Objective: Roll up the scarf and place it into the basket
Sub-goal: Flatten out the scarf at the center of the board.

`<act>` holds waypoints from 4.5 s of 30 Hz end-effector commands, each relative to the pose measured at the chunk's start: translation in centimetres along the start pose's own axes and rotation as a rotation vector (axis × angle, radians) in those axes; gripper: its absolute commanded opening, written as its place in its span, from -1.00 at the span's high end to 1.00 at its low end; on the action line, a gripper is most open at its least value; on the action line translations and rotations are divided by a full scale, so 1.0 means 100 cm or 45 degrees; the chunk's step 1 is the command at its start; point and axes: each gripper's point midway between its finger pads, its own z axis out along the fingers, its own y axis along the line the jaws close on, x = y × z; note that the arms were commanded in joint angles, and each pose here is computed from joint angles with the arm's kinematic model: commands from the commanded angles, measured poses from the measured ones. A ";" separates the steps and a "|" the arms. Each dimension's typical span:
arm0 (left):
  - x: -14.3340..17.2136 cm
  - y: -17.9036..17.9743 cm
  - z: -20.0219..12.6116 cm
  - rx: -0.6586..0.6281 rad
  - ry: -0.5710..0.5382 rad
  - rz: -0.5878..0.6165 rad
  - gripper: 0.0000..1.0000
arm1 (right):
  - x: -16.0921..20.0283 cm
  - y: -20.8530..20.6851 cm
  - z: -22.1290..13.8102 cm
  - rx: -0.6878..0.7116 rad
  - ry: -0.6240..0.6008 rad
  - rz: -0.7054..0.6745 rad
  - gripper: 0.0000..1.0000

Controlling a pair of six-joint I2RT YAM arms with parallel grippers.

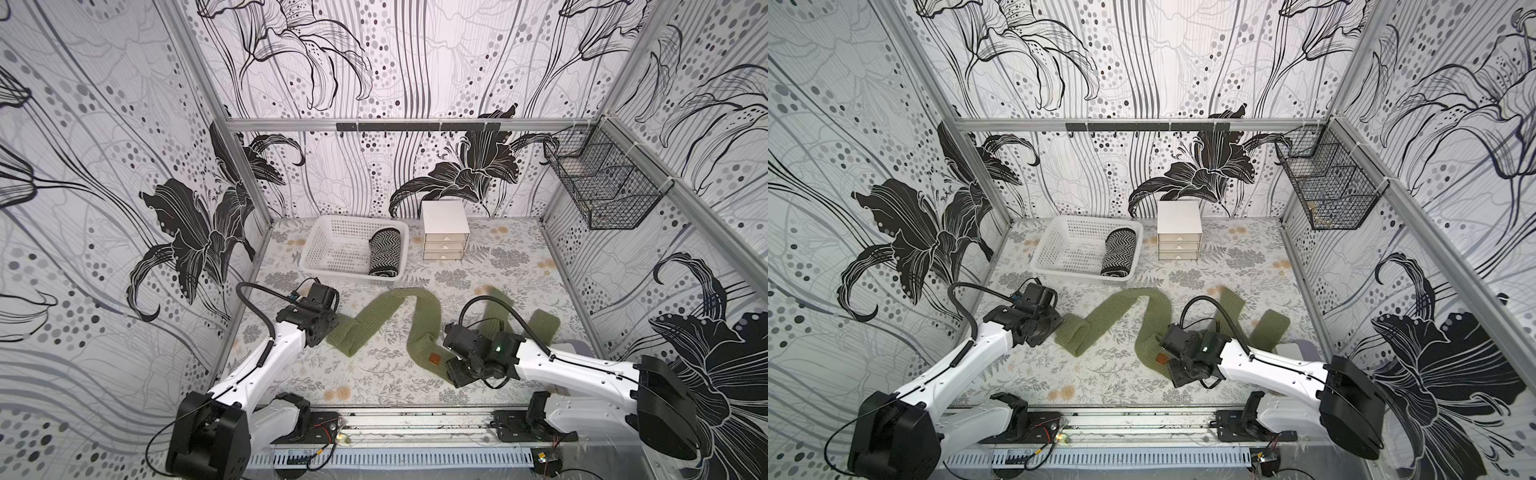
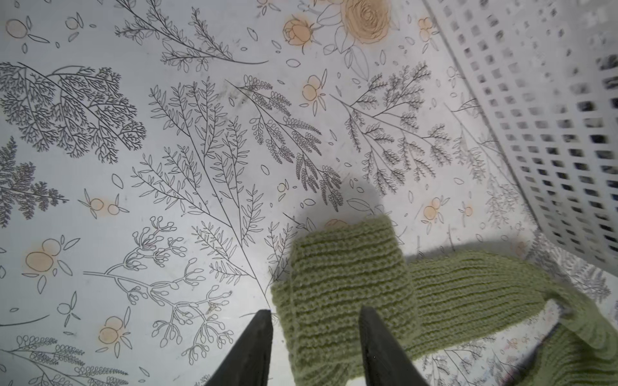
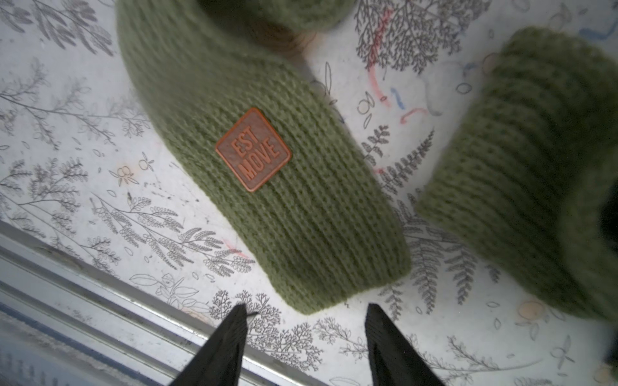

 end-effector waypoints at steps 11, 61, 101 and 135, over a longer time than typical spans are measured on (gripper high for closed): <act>0.009 -0.009 0.056 0.020 0.093 -0.004 0.45 | 0.004 -0.012 0.000 0.060 -0.008 0.049 -0.19; -0.187 0.021 -0.159 0.040 -0.587 0.116 1.00 | -0.166 -0.144 -0.201 0.569 -0.507 0.198 1.00; -0.164 0.004 -0.155 0.216 -0.511 0.226 1.00 | -0.180 -0.258 -0.126 0.320 -0.360 0.749 0.80; -0.158 -0.015 -0.089 0.275 -0.295 0.208 1.00 | -0.246 -0.347 0.056 0.351 -0.032 0.720 0.81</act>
